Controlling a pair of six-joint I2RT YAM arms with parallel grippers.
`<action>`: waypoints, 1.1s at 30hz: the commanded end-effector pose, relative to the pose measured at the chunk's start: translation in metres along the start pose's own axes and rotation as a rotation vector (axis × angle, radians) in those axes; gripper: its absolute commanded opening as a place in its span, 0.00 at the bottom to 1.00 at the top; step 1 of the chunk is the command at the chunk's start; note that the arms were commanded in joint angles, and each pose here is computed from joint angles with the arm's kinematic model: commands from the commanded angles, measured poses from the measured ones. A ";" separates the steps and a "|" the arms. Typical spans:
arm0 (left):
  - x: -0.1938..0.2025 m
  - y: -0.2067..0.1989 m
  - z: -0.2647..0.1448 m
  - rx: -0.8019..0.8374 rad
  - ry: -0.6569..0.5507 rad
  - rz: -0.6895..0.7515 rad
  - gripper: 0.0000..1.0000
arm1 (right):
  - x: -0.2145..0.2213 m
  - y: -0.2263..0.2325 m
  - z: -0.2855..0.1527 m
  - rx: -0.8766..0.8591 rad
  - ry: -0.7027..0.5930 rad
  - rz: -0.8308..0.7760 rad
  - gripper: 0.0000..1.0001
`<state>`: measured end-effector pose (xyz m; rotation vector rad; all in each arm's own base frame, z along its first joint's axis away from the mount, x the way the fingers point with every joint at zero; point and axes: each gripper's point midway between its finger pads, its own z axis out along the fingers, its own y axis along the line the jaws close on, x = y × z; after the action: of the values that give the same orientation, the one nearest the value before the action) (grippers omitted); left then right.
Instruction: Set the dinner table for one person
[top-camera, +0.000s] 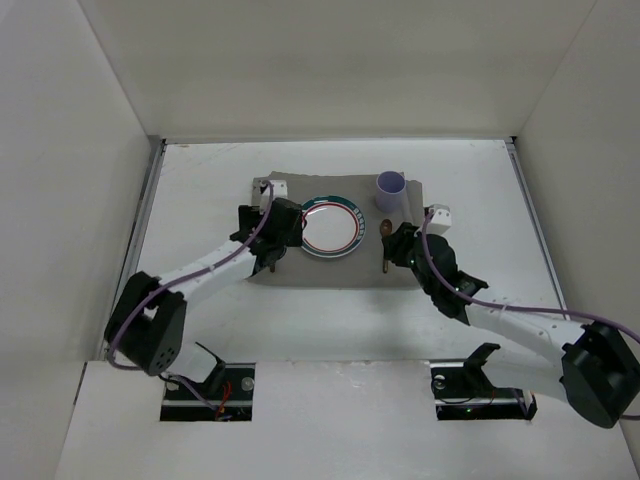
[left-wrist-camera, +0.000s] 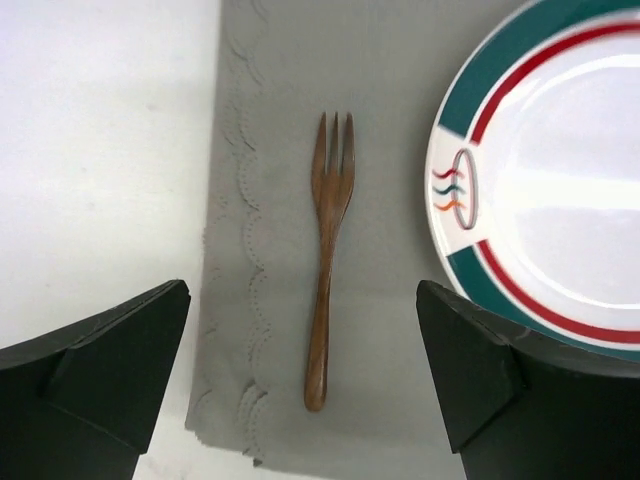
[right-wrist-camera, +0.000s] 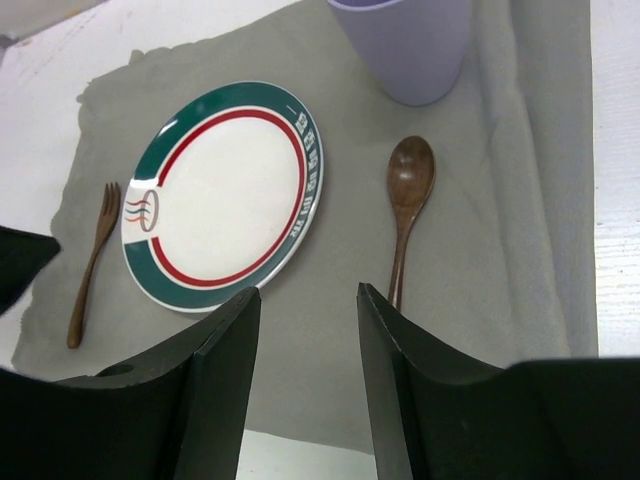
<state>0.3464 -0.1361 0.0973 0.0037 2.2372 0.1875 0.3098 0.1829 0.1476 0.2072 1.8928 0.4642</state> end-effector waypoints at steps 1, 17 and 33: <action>-0.023 0.008 -0.026 0.009 -0.119 -0.100 1.00 | -0.019 0.004 -0.004 -0.023 -0.069 0.036 0.50; 0.050 0.115 -0.073 -0.124 -0.213 -0.602 1.00 | -0.060 -0.099 -0.031 0.200 -0.278 0.354 0.24; 0.093 0.138 -0.063 -0.260 -0.047 -0.680 1.00 | -0.073 -0.132 -0.047 0.247 -0.412 0.432 0.59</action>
<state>0.2287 0.0002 0.0751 -0.8547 2.0465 0.1269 0.2960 0.0235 0.1553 0.8284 1.5326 0.4017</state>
